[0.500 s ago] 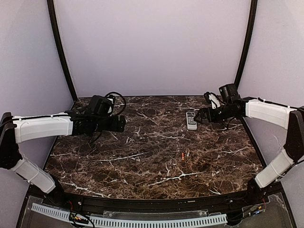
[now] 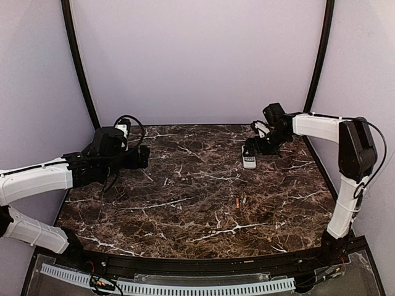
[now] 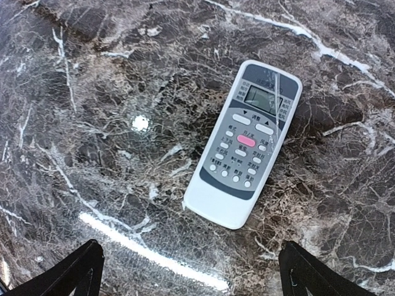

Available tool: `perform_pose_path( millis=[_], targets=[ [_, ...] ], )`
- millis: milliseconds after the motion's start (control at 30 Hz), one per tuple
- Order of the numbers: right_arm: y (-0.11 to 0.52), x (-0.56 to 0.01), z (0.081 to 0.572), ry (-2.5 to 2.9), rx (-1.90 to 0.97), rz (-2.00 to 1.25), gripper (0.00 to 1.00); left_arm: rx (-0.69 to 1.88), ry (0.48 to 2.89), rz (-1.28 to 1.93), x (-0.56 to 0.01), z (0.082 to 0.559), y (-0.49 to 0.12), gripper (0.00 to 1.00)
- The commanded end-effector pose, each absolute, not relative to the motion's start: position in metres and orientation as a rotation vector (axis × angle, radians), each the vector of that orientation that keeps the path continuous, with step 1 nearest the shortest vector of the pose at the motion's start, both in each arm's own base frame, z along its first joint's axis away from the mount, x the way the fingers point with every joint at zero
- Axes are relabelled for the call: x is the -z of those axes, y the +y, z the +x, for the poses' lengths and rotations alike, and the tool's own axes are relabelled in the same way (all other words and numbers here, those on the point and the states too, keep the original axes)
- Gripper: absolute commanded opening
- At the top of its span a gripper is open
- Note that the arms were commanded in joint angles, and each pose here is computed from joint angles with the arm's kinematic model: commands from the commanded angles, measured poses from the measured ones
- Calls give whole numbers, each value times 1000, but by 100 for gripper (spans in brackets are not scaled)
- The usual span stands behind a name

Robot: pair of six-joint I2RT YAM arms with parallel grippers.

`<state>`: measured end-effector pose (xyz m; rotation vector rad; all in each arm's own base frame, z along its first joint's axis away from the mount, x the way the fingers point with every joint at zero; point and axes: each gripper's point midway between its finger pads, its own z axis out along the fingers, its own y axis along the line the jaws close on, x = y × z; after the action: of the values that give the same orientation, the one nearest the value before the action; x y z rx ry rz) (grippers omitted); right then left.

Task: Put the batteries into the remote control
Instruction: Pick up the remote control.

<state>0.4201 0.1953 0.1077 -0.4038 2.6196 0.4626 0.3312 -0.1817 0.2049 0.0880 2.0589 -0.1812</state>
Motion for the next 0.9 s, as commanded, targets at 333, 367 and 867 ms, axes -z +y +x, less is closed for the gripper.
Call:
perform_pose_path(
  millis=[333, 367, 867],
  targets=[
    [198, -59, 456, 2746, -294, -327, 99, 65, 1990, -45, -209, 328, -150, 100],
    [197, -55, 459, 2751, -279, -324, 99, 49, 2000, -41, -208, 328, -149, 100],
    [197, -27, 484, 2810, -5, -330, 78, -38, 2048, -19, -193, 330, -145, 100]
  ],
)
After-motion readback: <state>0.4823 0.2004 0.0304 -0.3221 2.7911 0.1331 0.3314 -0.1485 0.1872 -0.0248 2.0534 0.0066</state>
